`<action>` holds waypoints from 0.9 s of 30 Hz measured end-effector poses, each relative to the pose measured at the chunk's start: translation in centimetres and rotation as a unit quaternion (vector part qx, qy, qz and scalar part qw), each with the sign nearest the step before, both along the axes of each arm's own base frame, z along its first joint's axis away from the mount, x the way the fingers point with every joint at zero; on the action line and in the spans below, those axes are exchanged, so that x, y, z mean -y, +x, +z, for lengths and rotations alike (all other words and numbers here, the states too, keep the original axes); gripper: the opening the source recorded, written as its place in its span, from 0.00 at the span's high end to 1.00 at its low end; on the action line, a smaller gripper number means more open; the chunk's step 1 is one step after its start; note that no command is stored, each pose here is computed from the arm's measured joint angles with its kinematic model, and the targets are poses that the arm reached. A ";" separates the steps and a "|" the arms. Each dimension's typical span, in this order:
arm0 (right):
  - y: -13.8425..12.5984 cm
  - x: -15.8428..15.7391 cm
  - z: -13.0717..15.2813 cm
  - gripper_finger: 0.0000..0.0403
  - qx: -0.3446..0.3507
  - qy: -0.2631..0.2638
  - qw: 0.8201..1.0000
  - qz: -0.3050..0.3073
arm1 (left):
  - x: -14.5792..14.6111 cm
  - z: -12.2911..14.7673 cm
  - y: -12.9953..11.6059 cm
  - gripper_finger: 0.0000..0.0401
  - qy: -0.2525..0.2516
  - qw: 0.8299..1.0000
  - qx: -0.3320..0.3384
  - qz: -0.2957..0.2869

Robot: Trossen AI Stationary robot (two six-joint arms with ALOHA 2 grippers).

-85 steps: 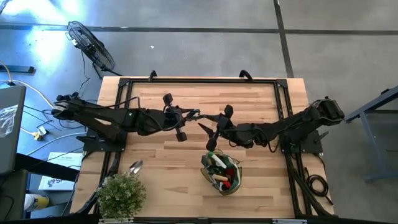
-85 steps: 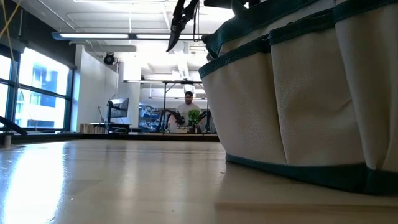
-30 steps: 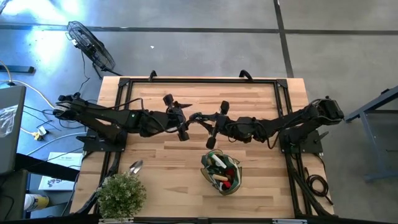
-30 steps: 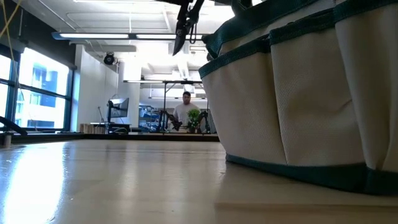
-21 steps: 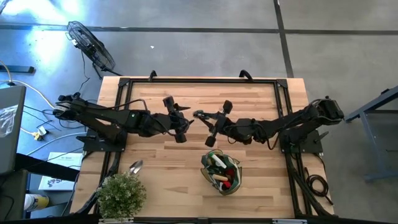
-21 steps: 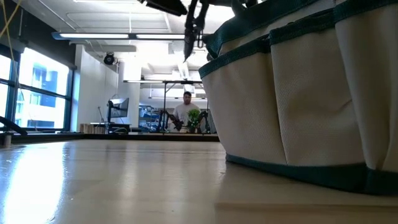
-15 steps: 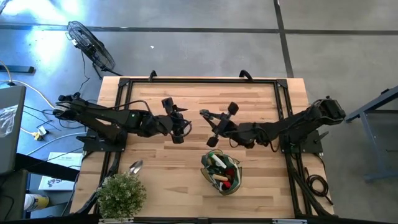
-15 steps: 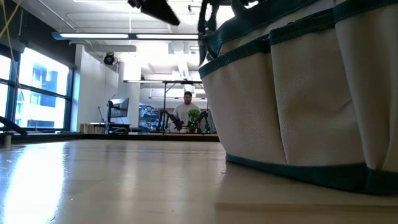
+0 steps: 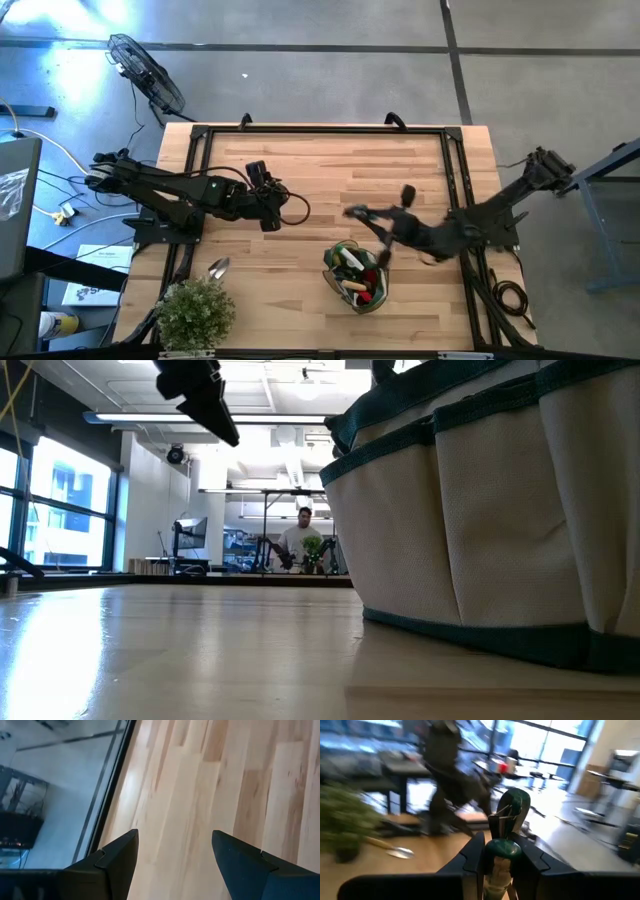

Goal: Pick & Place Garden tools in Gardening bag
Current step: Put the green shear scissors into the green gardening bag

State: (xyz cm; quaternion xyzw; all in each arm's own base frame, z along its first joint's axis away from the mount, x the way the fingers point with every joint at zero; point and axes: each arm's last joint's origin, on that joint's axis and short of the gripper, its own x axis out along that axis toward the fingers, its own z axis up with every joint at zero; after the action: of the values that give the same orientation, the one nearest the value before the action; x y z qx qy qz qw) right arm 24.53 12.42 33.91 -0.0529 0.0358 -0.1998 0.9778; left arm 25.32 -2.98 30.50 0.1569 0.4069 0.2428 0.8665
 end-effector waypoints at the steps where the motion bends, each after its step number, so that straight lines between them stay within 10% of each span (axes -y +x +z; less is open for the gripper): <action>1: -0.7 -0.4 0.5 0.86 0.008 0.006 1.000 0.014 | 0.0 -0.1 -0.1 0.39 -0.003 1.000 -0.003 0.002; 15: -5.6 -5.0 0.6 0.86 0.024 0.144 0.982 0.116 | 0.3 -0.4 -0.2 0.39 -0.068 0.997 -0.019 -0.026; 27: -1.9 -5.1 -1.8 0.86 -0.007 0.138 0.982 0.127 | 0.3 0.2 0.5 0.39 -0.043 0.998 0.019 -0.036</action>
State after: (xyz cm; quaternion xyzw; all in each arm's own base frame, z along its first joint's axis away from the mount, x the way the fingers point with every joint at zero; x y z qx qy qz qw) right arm 22.63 17.51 32.11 0.0773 0.0627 -0.0666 0.9928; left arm 25.83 -3.32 30.67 0.1295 0.3949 0.1961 0.8881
